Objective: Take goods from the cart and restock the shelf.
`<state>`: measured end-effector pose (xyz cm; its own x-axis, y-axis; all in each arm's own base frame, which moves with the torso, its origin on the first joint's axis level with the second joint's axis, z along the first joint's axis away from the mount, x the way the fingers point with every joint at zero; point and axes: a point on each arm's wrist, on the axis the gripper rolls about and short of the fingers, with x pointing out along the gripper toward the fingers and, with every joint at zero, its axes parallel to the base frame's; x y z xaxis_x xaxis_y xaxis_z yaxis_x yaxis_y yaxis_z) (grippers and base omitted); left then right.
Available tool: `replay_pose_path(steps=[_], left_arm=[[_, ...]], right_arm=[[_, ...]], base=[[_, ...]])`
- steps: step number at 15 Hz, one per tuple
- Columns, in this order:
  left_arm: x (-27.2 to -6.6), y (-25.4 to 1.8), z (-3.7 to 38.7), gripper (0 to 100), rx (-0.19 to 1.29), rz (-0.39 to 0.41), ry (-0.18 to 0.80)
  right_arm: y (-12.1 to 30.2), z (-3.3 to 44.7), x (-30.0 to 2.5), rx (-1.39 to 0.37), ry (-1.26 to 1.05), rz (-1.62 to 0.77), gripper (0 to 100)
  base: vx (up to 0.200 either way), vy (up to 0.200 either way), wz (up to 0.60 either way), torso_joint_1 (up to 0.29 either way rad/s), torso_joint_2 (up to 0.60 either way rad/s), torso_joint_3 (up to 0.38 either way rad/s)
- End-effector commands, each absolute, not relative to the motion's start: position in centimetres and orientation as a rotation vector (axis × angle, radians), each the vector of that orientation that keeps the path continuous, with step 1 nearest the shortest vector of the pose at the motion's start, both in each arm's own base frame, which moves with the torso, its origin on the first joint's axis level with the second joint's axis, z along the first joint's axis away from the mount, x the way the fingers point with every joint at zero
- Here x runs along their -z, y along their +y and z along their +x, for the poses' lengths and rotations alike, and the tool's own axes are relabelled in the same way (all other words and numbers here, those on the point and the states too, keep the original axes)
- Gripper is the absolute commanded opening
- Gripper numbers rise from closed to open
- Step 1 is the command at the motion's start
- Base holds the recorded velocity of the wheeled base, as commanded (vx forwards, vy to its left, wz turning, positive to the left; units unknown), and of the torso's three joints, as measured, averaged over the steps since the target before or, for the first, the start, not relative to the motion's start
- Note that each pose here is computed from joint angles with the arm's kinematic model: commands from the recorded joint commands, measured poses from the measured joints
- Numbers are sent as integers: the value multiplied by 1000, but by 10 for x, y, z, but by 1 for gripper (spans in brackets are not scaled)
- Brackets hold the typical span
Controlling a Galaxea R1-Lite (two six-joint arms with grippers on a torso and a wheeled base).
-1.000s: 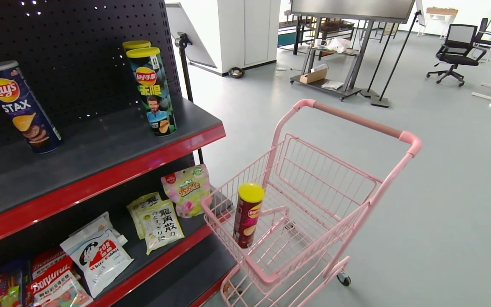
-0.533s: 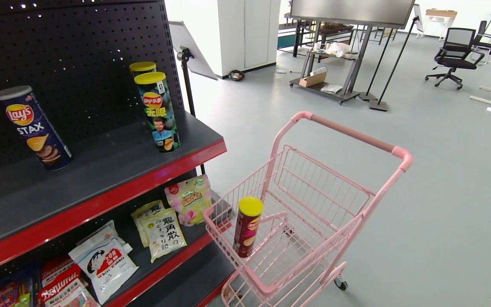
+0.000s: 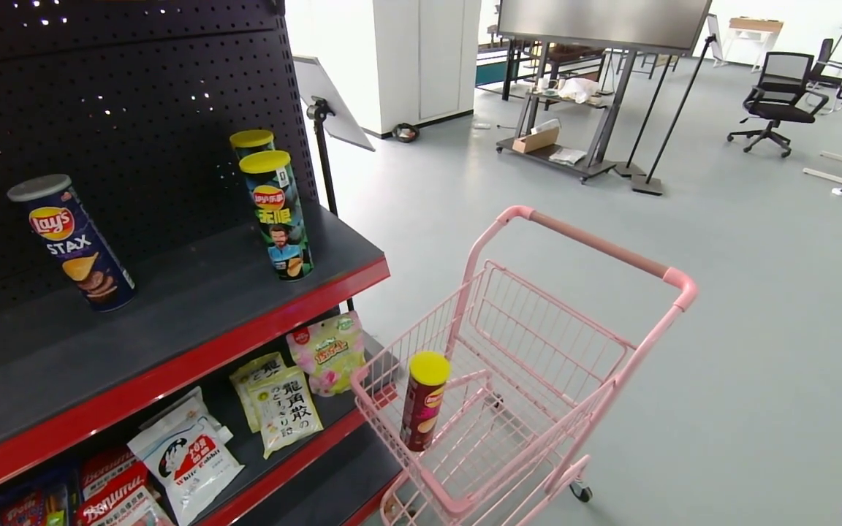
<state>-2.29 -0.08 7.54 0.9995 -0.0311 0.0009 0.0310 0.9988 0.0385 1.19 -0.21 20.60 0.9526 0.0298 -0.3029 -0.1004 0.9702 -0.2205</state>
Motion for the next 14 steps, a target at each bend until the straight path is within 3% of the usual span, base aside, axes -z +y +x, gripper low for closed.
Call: replay_pose_path(steps=[1,4,14], left_arm=[[-75,-1,-23,100,31,38,-1],[-75,-1,-23,100,29,37,-1],[-76,-1,-23,100,26,40,-2]], right_arm=[[-2,11,-202,-68,309,-244,0],[-4,5,-193,-62,301,-248,0],[-6,1,-193,-60,285,-254,0]], base=[[0,0,0,159,-354,-188],[0,0,0,55,-122,-71],[0,0,600,5,-2,-2]])
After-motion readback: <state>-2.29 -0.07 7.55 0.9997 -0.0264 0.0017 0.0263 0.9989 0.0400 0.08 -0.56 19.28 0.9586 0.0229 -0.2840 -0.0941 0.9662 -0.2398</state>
